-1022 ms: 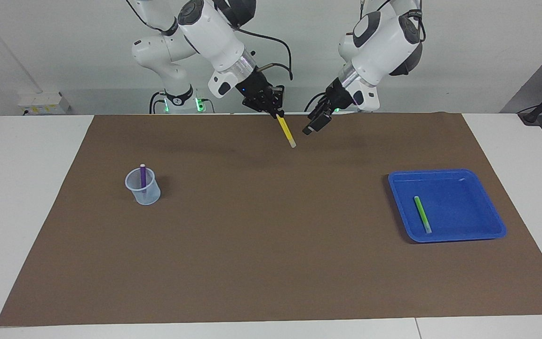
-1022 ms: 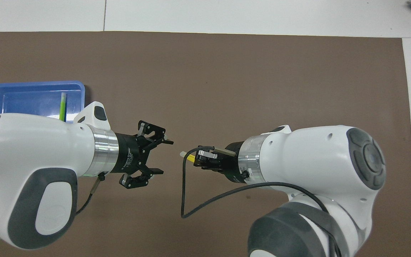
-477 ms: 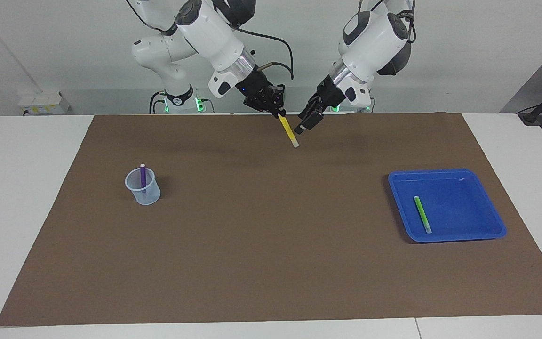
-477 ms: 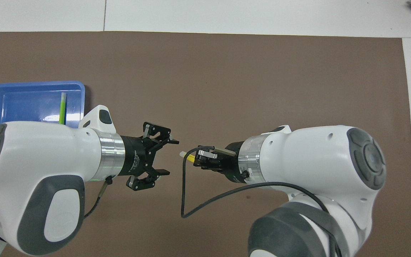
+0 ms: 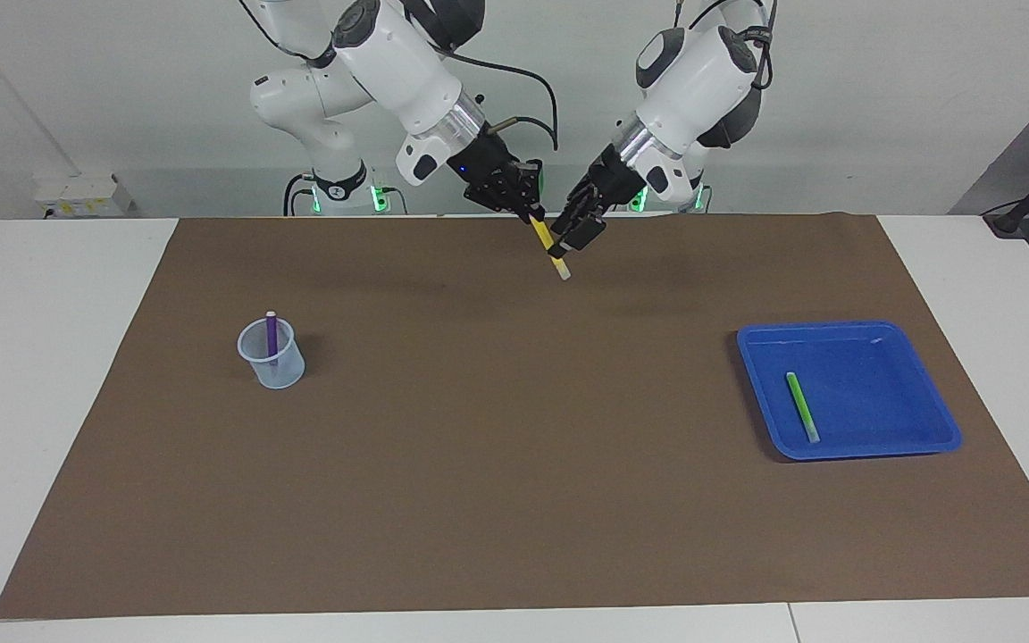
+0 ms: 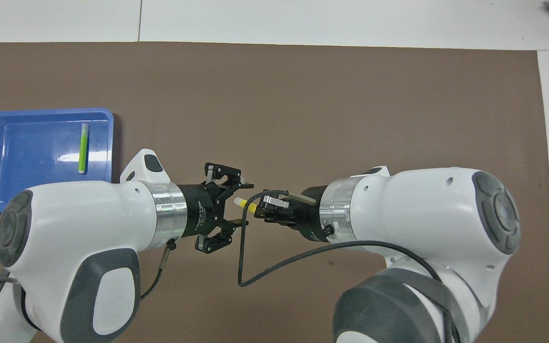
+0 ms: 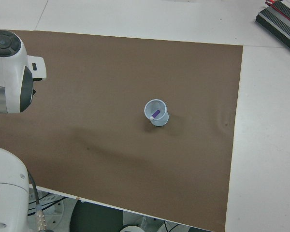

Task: Right arm passes pens to left for tray arrangement
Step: 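Close the left gripper on the yellow pen beside the right gripper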

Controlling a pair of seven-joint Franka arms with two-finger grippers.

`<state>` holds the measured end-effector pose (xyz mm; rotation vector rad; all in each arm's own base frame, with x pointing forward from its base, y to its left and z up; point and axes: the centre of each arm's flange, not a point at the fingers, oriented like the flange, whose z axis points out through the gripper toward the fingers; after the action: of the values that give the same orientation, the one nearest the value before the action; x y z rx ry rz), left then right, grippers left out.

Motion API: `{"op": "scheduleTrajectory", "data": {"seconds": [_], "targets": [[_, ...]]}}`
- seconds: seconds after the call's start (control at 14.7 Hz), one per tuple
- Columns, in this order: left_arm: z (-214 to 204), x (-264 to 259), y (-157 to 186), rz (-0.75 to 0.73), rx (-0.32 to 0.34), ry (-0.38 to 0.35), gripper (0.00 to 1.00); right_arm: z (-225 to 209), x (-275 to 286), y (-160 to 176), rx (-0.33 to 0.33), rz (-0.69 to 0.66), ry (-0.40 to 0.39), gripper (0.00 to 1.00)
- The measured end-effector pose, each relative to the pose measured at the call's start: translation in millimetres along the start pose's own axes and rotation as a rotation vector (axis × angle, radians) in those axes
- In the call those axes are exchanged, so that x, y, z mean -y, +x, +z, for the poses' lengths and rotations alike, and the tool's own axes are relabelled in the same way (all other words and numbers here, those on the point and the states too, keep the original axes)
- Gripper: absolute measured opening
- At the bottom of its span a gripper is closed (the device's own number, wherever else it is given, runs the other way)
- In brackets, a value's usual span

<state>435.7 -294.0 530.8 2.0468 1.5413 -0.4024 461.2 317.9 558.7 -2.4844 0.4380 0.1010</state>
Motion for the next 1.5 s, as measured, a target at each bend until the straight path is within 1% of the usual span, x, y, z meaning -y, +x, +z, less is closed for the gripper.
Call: {"op": "scheduleTrajectory", "data": {"seconds": [0.48,0.55,0.61,0.89,0.95,1.09,1.16,1.23,1.29,1.43,1.5], "targets": [[-2.2,-2.5,1.9,-0.009,-0.002,-0.021,0.7,0.0,0.0,0.0,0.0,0.0,0.0,0.19],[-2.1,-2.5,2.1,-0.01,-0.002,-0.022,0.69,0.0,0.0,0.0,0.0,0.0,0.001,0.19],[-2.0,-2.6,2.4,-0.011,-0.002,-0.024,0.7,-0.1,0.1,0.1,-0.001,0.0,0.001,0.19],[-1.8,-3.4,4.3,-0.022,0.0,-0.037,0.7,-0.3,1.2,-0.4,0.011,0.015,0.02,0.19],[-1.0,-3.2,5.0,-0.023,-0.001,-0.037,0.68,-0.4,1.2,-0.4,0.011,0.015,0.021,0.19],[1.1,-3.1,7.0,-0.027,-0.003,-0.039,0.7,-0.5,1.3,-0.3,0.011,0.015,0.022,0.19],[1.7,-3.4,7.9,-0.028,-0.005,-0.042,0.7,-0.5,1.3,-0.3,0.011,0.015,0.022,0.19],[2.1,-3.5,8.3,-0.029,-0.005,-0.043,0.62,-0.6,1.4,-0.2,0.01,0.015,0.022,0.19],[2.1,-3.5,8.3,-0.029,-0.005,-0.043,0.6,-0.8,1.4,-0.1,0.009,0.016,0.023,0.19],[2.1,-3.6,8.4,-0.031,-0.005,-0.044,0.6,-0.8,1.4,0.0,0.009,0.016,0.023,0.19],[2.1,-3.6,8.4,-0.031,-0.004,-0.044,0.53,-1.2,1.5,0.4,0.006,0.016,0.025,0.19]]}}
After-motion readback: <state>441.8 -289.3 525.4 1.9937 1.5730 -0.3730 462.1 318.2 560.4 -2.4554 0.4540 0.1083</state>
